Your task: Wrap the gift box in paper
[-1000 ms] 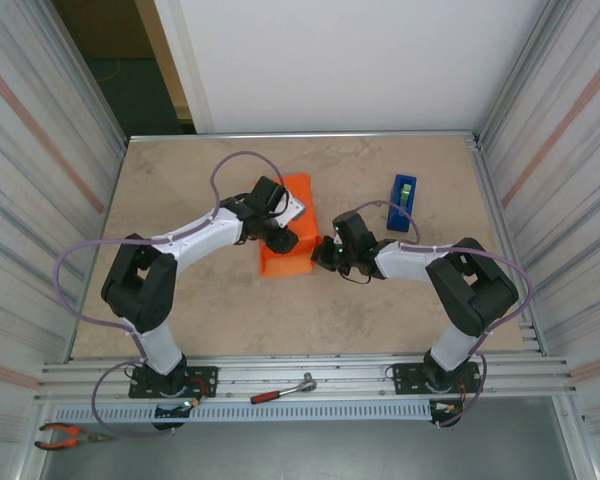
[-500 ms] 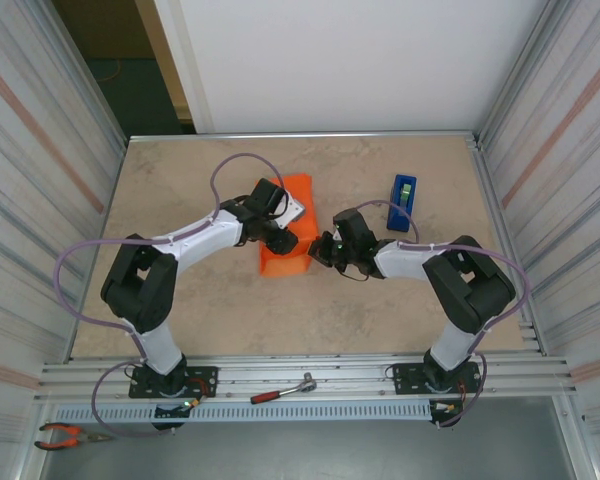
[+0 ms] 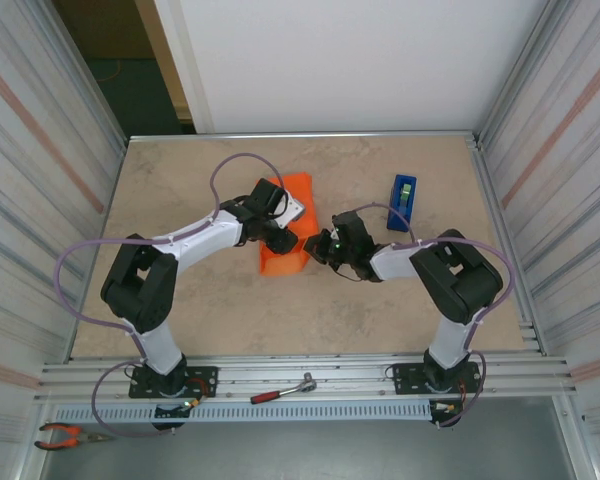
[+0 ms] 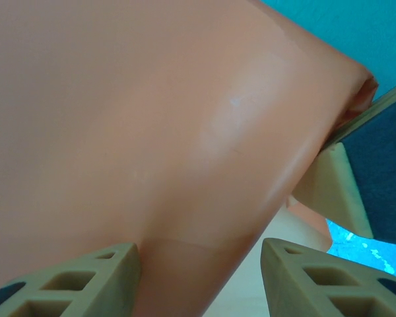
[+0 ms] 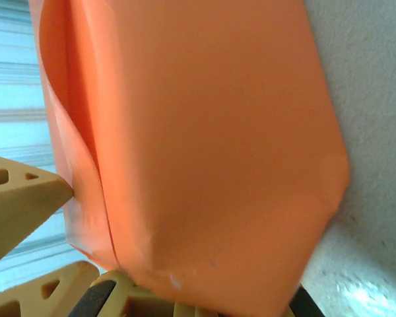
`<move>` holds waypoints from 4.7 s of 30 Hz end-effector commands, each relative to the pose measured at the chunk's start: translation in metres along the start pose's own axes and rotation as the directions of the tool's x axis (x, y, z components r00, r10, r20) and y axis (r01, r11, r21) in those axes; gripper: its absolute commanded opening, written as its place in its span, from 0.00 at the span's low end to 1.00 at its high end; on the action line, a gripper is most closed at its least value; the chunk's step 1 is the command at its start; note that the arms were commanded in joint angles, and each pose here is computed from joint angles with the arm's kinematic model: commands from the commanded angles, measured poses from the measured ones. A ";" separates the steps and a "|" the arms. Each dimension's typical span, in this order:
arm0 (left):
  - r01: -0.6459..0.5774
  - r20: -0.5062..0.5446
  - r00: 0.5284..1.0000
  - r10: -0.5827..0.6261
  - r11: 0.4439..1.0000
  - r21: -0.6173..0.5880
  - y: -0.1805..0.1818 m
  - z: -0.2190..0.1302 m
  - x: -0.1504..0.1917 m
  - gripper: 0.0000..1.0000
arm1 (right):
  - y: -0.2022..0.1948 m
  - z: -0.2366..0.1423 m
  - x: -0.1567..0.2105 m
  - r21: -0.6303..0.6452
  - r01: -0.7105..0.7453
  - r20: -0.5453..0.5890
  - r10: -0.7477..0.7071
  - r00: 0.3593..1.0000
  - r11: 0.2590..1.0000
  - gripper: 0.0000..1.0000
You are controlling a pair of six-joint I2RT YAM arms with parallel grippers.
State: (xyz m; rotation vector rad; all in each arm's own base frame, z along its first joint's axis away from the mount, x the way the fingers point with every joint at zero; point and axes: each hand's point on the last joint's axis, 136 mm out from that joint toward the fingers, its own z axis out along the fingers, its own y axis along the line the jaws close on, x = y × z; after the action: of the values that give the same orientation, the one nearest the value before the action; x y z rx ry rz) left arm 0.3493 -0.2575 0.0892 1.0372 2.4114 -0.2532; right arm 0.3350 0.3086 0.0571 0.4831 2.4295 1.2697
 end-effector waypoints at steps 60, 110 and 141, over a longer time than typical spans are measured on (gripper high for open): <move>-0.012 -0.105 0.994 0.016 0.999 0.046 -0.012 0.021 0.033 0.50 | -0.030 0.016 0.028 0.152 0.097 -0.035 -0.093 0.995 0.984 0.00; -0.015 -0.109 0.994 0.021 0.999 0.052 -0.015 0.023 0.035 0.50 | -0.020 -0.020 -0.016 0.429 0.195 -0.080 -0.178 0.981 0.882 0.00; -0.020 -0.096 0.995 0.026 0.997 0.069 -0.021 0.020 0.029 0.49 | -0.048 0.020 0.004 0.381 0.102 -0.054 -0.088 0.995 0.919 0.00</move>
State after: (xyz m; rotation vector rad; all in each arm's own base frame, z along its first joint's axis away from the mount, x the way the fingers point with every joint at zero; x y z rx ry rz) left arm 0.3544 -0.2568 0.0878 1.0355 2.3901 -0.2235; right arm 0.3360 0.2993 0.0219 0.3737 2.7110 0.7489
